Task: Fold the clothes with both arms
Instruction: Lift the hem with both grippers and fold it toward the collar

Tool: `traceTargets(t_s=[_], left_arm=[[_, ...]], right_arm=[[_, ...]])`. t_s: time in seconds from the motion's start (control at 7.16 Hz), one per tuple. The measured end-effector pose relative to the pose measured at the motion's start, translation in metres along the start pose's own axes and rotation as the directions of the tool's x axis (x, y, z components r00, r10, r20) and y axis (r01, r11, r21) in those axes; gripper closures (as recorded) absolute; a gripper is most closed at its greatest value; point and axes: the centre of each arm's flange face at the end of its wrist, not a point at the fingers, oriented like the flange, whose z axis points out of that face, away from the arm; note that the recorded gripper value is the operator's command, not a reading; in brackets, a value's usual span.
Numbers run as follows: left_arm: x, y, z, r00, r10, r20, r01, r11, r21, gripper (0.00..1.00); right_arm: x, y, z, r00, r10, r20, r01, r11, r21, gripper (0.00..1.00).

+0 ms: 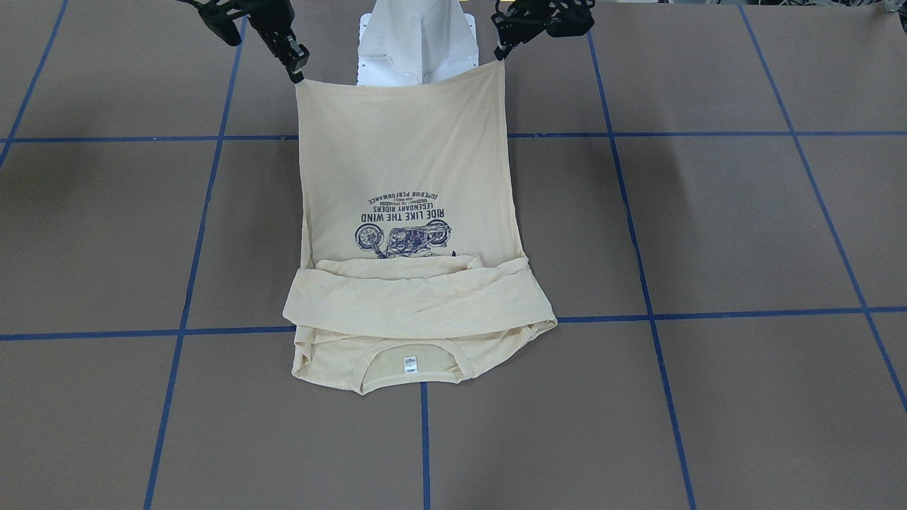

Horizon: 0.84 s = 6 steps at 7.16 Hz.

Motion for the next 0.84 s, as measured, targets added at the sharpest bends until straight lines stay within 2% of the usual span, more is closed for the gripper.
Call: traceTargets(t_s=[0.28,0.42,0.56,0.84], left_arm=[[0.017,-0.015,-0.022,0.999,0.015,-0.05,-0.013,0.999,0.032,1.0],[0.037,-0.039,-0.027,0.993,0.077,-0.085,-0.07,0.994,0.089,1.0],[0.061,-0.072,-0.027,0.985,0.142,-0.1,-0.125,0.979,0.161,1.0],[0.099,-0.159,-0.02,0.973,0.222,-0.059,-0.198,0.939,0.281,1.0]], right_arm=[[-0.023,-0.031,-0.034,0.999,0.048,0.019,-0.048,0.998,-0.039,1.0],[-0.051,-0.059,-0.037,0.998,0.056,0.029,-0.055,0.998,-0.043,1.0],[-0.09,-0.089,-0.032,0.998,0.05,0.048,-0.048,0.998,-0.031,1.0],[-0.179,-0.151,-0.02,0.998,0.03,0.053,-0.033,0.998,0.05,1.0]])
